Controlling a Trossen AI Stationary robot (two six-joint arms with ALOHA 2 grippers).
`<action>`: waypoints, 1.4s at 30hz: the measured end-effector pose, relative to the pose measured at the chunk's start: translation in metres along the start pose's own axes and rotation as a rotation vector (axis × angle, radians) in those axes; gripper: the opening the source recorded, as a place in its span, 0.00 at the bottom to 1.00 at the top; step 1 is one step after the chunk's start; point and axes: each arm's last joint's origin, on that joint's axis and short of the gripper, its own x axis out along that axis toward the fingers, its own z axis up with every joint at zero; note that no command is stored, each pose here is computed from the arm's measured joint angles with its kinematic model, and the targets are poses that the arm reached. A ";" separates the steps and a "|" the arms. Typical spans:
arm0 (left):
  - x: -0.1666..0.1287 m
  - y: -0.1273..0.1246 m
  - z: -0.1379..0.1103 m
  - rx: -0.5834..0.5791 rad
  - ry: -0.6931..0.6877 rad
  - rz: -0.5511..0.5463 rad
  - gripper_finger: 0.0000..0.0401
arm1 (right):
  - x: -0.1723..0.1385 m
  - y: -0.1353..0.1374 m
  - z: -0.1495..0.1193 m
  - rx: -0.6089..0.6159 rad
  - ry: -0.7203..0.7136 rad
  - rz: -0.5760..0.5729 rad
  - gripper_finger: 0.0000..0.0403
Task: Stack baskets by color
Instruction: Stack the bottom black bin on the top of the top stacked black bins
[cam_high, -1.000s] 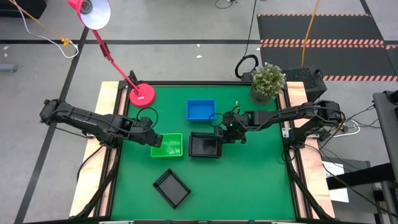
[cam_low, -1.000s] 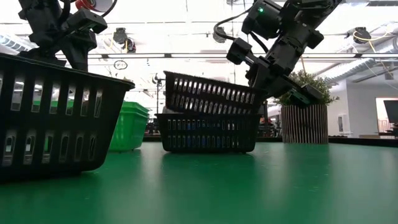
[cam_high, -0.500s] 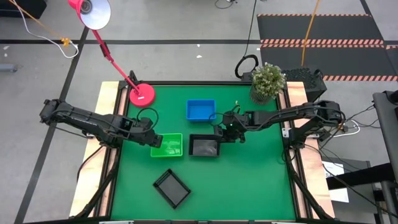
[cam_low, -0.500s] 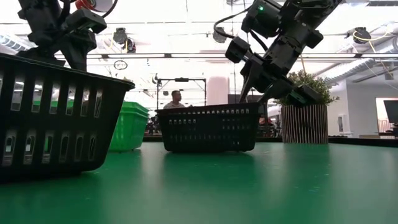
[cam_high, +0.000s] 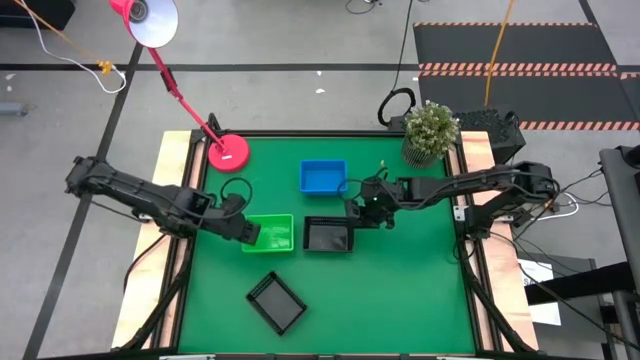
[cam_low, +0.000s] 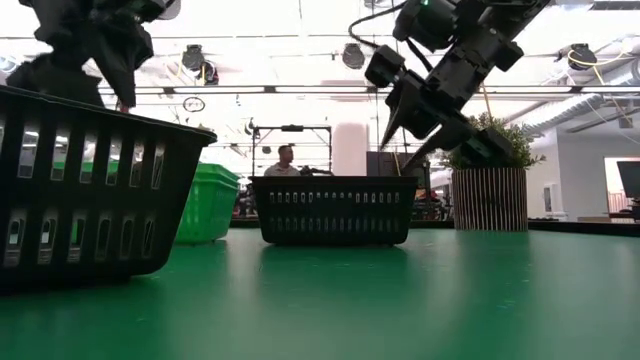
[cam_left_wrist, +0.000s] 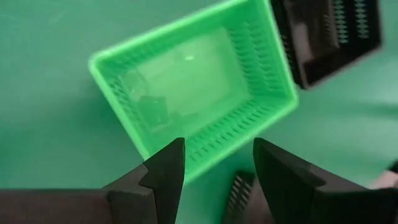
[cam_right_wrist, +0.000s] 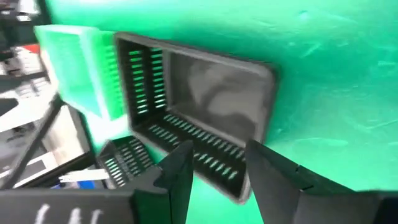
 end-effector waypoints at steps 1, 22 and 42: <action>-0.002 -0.002 -0.002 0.007 0.004 -0.011 0.48 | -0.002 0.002 0.000 -0.005 0.000 0.015 0.35; 0.017 -0.039 -0.074 0.035 0.252 -0.096 0.48 | -0.053 0.015 -0.015 -0.347 0.037 0.192 0.35; 0.079 -0.041 -0.091 0.126 0.275 0.115 0.47 | -0.074 0.011 -0.021 -0.452 0.028 0.194 0.35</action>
